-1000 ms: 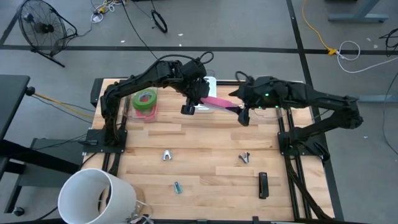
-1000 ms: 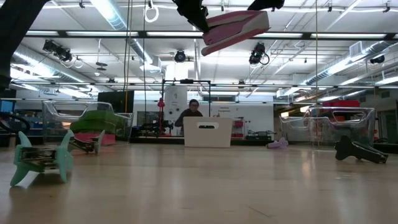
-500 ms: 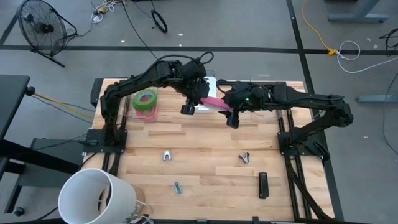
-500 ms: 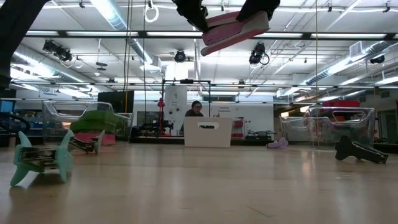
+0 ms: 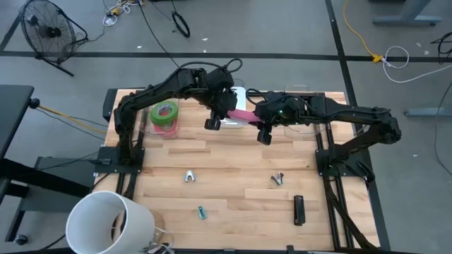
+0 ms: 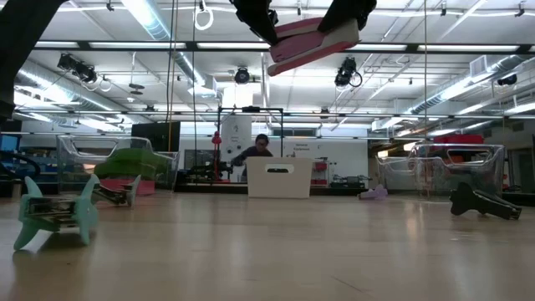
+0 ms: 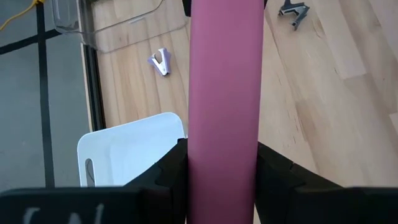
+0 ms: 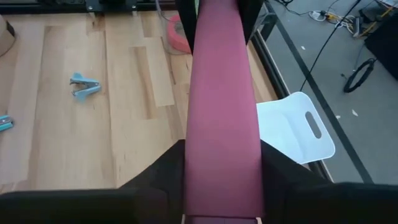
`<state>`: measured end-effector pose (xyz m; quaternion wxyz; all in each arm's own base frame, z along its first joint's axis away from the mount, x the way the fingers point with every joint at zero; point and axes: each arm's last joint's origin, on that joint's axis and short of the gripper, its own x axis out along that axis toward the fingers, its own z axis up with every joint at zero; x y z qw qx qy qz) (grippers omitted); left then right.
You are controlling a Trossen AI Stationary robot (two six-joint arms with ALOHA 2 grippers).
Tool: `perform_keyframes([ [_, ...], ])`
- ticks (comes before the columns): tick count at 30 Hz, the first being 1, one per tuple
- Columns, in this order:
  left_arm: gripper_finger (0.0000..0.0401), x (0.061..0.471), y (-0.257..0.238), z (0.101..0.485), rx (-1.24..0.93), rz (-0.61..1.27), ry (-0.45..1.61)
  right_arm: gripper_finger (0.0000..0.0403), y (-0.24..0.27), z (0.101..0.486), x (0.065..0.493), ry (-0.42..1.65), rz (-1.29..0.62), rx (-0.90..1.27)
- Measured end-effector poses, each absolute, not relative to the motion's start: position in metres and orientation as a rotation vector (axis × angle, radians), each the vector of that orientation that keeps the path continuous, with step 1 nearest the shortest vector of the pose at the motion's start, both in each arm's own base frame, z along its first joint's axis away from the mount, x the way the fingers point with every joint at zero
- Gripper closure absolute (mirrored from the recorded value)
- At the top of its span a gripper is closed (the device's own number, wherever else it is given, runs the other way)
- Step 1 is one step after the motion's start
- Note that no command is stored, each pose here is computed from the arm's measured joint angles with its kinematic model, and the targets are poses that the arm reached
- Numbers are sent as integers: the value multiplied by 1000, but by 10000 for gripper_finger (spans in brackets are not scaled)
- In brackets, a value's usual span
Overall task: Pick and place Stapler, Stapler remover, tape
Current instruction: Put the pink stapler into the right transparent bin
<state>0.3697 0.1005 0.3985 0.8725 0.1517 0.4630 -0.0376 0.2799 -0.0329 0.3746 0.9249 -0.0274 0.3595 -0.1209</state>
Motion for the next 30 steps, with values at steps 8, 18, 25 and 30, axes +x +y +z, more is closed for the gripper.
perform_keyframes([
  [8, 258, 370, 100, 399, 313, -75, 968, 270, -33, 374, 280, 741, -242, -55],
  [18, 58, 370, 102, 399, 275, 7, 979, 270, -32, 374, 279, 750, -228, -59],
  [25, 41, 370, 100, 399, 276, 26, 989, 270, -32, 374, 279, 751, -235, -61],
  [30, 49, 364, 99, 404, 287, 66, 998, 270, -33, 374, 273, 779, -291, -85],
])
